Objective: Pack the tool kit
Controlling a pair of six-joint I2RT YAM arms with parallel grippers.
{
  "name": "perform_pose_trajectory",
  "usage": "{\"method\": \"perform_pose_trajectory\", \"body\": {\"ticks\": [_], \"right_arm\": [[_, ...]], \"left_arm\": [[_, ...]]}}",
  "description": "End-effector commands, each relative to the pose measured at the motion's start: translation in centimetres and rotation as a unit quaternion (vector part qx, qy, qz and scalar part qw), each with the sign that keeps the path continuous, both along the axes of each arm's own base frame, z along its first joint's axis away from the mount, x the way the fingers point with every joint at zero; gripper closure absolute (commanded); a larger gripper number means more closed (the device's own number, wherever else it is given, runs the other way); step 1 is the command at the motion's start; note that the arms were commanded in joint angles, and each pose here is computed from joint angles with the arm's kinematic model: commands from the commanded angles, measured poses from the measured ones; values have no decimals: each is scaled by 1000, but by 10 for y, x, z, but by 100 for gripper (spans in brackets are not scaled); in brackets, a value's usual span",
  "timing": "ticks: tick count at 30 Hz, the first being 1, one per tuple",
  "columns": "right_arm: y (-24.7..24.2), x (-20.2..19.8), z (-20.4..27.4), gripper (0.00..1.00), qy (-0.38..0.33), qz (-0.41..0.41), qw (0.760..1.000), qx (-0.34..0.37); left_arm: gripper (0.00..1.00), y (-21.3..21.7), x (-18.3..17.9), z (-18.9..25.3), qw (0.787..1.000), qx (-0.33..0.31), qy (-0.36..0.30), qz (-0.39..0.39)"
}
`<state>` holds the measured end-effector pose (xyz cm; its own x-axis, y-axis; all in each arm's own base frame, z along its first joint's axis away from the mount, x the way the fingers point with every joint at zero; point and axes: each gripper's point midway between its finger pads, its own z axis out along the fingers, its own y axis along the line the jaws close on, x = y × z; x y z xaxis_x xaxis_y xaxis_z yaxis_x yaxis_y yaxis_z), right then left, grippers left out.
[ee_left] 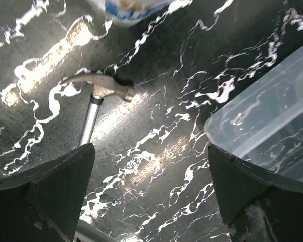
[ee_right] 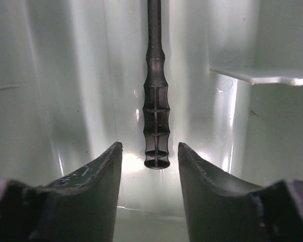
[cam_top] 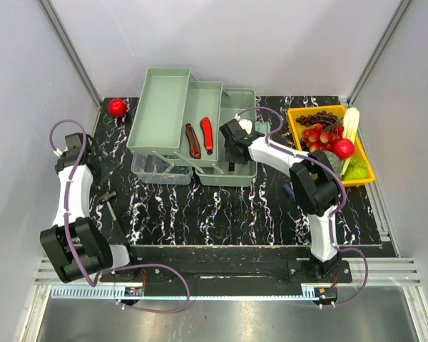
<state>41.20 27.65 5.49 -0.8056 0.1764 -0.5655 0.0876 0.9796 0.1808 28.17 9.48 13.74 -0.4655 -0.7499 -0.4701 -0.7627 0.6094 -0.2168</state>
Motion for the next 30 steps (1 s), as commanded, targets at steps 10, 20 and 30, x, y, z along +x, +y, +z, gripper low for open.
{"method": "perform_pose_trajectory", "body": {"ticks": [10, 20, 30], "right_arm": [[-34, 20, 117, 40, -80, -59, 990, 105], [-82, 29, 154, 10, -115, -68, 984, 117], [-106, 25, 167, 11, -131, -80, 982, 112]], "left_arm": [[6, 4, -44, -58, 993, 2, 111, 48], [1, -17, -49, -118, 989, -52, 135, 15], [49, -32, -44, -133, 990, -89, 109, 19]]}}
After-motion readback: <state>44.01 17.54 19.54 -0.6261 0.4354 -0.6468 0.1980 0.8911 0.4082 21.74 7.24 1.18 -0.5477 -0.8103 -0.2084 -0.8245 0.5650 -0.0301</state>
